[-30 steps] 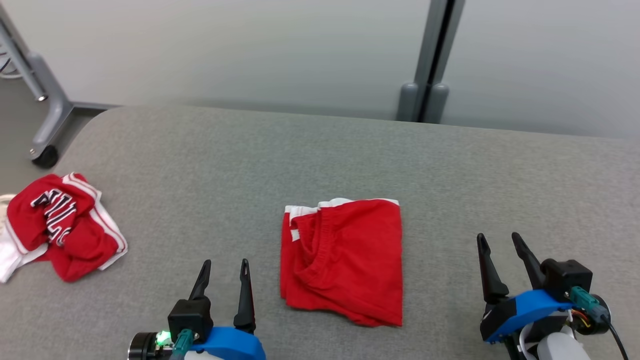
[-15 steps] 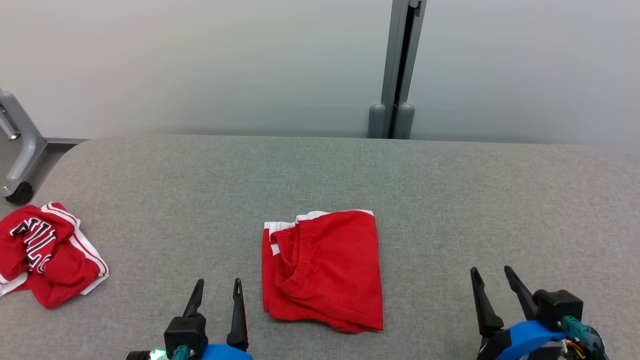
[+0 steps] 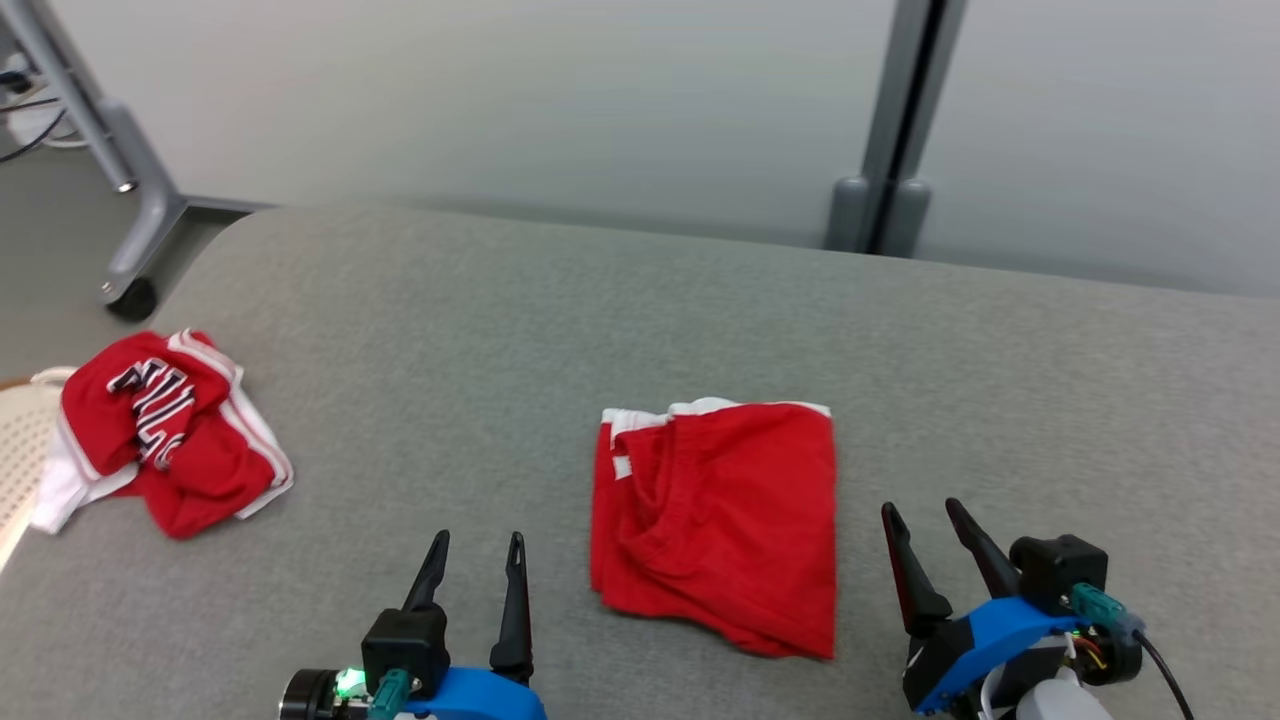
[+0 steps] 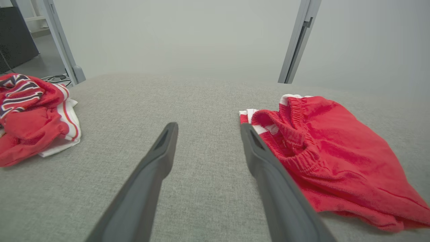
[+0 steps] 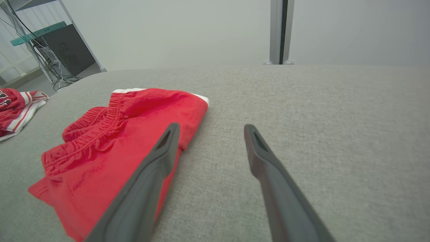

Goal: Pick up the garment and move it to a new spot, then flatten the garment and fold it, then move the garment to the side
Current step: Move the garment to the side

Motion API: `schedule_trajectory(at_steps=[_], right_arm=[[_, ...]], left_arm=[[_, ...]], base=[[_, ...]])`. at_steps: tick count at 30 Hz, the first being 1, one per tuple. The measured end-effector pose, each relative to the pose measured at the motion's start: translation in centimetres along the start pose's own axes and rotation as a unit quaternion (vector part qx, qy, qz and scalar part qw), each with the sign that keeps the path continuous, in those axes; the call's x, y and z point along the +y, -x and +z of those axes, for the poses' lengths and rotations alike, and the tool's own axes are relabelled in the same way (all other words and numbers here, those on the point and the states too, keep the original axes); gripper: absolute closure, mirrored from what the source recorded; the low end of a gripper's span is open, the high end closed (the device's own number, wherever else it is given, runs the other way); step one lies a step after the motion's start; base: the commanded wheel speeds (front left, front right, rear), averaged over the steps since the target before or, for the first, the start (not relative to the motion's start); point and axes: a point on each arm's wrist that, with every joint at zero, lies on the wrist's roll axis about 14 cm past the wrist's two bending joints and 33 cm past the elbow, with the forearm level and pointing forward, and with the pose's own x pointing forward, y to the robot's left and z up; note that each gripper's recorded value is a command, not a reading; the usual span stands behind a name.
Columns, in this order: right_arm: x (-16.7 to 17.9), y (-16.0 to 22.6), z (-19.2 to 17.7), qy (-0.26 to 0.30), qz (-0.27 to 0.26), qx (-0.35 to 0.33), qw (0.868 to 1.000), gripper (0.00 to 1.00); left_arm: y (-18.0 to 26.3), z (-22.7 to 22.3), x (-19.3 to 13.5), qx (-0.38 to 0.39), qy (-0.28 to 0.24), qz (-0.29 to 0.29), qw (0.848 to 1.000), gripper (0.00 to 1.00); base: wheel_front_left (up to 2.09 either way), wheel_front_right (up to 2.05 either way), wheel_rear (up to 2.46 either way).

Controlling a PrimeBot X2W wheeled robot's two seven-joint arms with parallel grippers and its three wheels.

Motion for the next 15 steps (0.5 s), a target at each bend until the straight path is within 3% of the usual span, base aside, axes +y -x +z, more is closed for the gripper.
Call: schedule_trajectory(at_steps=[11, 12, 13, 14, 15], right_arm=[[4.0, -4.3, -4.6, -0.027, 0.054, 0.081, 0.995, 0.0], [4.1, -4.4, -5.3, -0.028, 0.056, 0.09, 0.994, 0.07], [4.2, -4.5, -5.7, -0.029, 0.058, 0.096, 0.993, 0.34], [4.3, -4.7, -6.0, -0.029, 0.06, 0.101, 0.993, 0.72], [4.4, -4.8, -6.2, -0.03, 0.062, 0.103, 0.992, 1.0]], left_arm=[[1.4, -1.2, 3.5, 0.021, 0.004, 0.065, 0.998, 0.0], [1.5, -1.4, 3.8, 0.024, 0.004, 0.07, 0.997, 0.0], [1.5, -1.5, 3.9, 0.026, 0.003, 0.072, 0.997, 0.0], [1.5, -1.6, 4.1, 0.028, 0.003, 0.075, 0.997, 0.0], [1.6, -1.7, 4.2, 0.03, 0.003, 0.078, 0.996, 0.0]], base=[[0.0, 0.0, 0.0], [0.0, 0.0, 0.0], [0.0, 0.0, 0.0], [0.0, 0.0, 0.0], [0.0, 0.0, 0.0]])
